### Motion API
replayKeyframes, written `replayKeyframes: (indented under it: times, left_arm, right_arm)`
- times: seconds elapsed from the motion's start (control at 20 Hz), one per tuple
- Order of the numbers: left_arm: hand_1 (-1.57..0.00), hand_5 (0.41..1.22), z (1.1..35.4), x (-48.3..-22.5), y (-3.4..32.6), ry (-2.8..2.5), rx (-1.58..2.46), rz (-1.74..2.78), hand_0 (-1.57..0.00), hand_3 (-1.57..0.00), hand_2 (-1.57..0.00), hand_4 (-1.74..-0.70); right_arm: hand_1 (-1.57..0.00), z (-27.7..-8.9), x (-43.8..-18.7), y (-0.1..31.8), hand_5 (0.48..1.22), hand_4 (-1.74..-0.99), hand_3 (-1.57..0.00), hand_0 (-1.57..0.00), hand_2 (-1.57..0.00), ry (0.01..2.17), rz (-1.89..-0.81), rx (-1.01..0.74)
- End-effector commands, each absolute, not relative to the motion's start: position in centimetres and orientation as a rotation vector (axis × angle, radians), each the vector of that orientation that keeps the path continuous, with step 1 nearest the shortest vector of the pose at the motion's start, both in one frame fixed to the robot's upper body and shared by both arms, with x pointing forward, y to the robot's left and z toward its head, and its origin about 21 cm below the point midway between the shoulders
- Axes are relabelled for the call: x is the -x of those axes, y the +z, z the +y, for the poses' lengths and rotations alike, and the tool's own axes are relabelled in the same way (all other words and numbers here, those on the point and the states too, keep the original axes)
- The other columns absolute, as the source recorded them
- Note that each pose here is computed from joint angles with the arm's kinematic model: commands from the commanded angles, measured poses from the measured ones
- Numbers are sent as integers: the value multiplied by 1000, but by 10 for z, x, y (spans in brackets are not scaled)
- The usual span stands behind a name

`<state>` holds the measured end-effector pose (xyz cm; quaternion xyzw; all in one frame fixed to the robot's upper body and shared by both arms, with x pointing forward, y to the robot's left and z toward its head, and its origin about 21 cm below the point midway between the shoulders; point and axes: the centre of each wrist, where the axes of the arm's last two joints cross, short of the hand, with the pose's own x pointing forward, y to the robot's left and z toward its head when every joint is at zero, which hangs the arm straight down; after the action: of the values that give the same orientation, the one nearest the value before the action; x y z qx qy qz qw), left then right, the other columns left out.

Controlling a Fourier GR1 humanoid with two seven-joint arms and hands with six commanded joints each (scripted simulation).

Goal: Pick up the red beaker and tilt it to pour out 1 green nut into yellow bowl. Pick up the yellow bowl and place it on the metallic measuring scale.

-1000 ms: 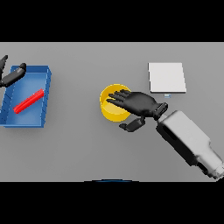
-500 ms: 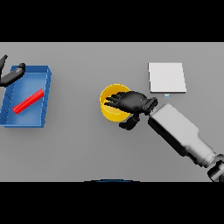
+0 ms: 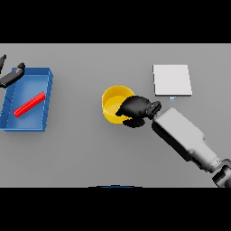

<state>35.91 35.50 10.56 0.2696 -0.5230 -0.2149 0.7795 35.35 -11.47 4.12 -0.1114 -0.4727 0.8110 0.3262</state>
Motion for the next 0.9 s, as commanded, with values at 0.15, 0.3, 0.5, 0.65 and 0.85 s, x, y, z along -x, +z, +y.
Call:
replayKeyframes:
  times: [0.15, 0.3, 0.5, 0.65, 0.85]
  left_arm:
    - [1, 711, 355, -358, 104, -483, -586, -1136, 1, 1, 1, -784]
    - [1, 712, 355, -358, 105, -477, -580, -1127, 1, 1, 1, -785]
    - [1, 704, 354, -357, 105, -474, -581, -1135, 1, 1, 1, -778]
    - [1, 707, 353, -358, 104, -488, -588, -1140, 1, 1, 1, -771]
    - [1, 702, 353, -358, 108, -476, -573, -1157, 1, 1, 1, -782]
  right_arm:
    - [-1327, -115, -353, 46, 1166, -1658, -1066, -1337, -1246, 2121, -1215, 294]
    - [-1446, -121, -357, 52, 1193, -1698, -1171, -1451, -1330, 2121, -1191, 282]
    - [-1520, -119, -358, 67, 1209, -1724, -1185, -1522, -1415, 2111, -1225, 282]
    - [-1545, -126, -358, 83, 1215, -1732, -1160, -1546, -1459, 2092, -1222, 311]
    - [-1560, -139, -354, 103, 1219, -1737, -1215, -1561, -1433, 2072, -1223, 395]
